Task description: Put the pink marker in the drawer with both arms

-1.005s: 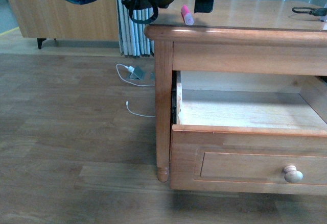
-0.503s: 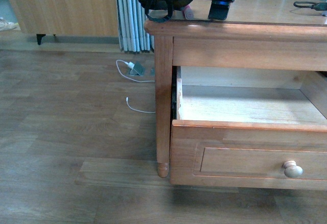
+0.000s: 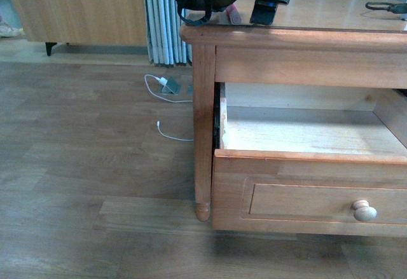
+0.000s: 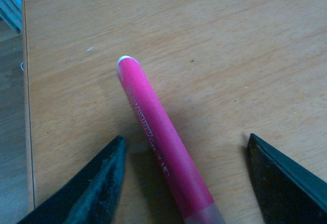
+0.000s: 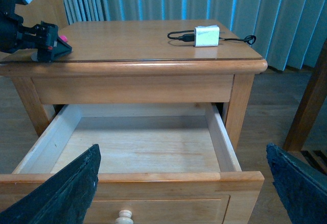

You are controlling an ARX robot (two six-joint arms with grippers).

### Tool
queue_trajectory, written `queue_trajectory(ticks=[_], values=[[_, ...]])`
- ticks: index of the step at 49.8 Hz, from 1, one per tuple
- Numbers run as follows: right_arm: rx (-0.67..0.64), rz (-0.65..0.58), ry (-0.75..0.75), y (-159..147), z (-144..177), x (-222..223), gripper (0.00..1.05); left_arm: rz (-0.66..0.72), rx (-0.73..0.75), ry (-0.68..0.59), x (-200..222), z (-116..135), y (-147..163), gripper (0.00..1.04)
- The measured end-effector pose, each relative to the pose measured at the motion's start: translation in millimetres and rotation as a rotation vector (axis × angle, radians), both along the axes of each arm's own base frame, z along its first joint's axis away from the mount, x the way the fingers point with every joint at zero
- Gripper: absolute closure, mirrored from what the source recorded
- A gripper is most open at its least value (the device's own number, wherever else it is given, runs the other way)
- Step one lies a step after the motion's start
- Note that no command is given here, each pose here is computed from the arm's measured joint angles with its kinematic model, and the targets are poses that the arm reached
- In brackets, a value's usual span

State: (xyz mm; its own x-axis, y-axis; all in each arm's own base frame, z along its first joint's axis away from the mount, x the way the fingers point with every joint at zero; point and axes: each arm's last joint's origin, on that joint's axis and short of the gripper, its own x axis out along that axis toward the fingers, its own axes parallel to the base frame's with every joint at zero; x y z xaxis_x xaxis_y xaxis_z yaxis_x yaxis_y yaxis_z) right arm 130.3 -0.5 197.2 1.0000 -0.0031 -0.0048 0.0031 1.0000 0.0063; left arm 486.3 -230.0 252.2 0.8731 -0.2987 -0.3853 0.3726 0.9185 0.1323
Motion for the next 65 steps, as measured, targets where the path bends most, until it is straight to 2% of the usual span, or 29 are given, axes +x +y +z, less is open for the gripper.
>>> queue_trajectory(ticks=[4, 7, 19, 31, 45, 55, 65], values=[[0.000, 0.000, 0.000, 0.0, 0.0, 0.0, 0.08, -0.001, 0.011, -0.001, -0.5, -0.3, 0.3, 0.44], [0.000, 0.000, 0.000, 0.0, 0.0, 0.0, 0.08, -0.003, 0.025, -0.003, -0.8, -1.1, 0.6, 0.59], [0.000, 0.000, 0.000, 0.0, 0.0, 0.0, 0.08, -0.005, 0.044, -0.005, -1.8, -1.8, 1.7, 0.90], [0.000, 0.000, 0.000, 0.0, 0.0, 0.0, 0.08, -0.017, 0.057, -0.014, -5.6, 0.3, 10.1, 0.91], [0.000, 0.000, 0.000, 0.0, 0.0, 0.0, 0.08, -0.058, 0.013, -0.031, -20.3, 3.0, 38.2, 0.91], [0.000, 0.000, 0.000, 0.0, 0.0, 0.0, 0.08, -0.213, 0.001, -0.047, -62.7, 11.3, 57.0, 0.91], [0.000, 0.000, 0.000, 0.0, 0.0, 0.0, 0.08, -0.420, 0.025, -0.062, -97.0, 10.2, 45.7, 0.91]])
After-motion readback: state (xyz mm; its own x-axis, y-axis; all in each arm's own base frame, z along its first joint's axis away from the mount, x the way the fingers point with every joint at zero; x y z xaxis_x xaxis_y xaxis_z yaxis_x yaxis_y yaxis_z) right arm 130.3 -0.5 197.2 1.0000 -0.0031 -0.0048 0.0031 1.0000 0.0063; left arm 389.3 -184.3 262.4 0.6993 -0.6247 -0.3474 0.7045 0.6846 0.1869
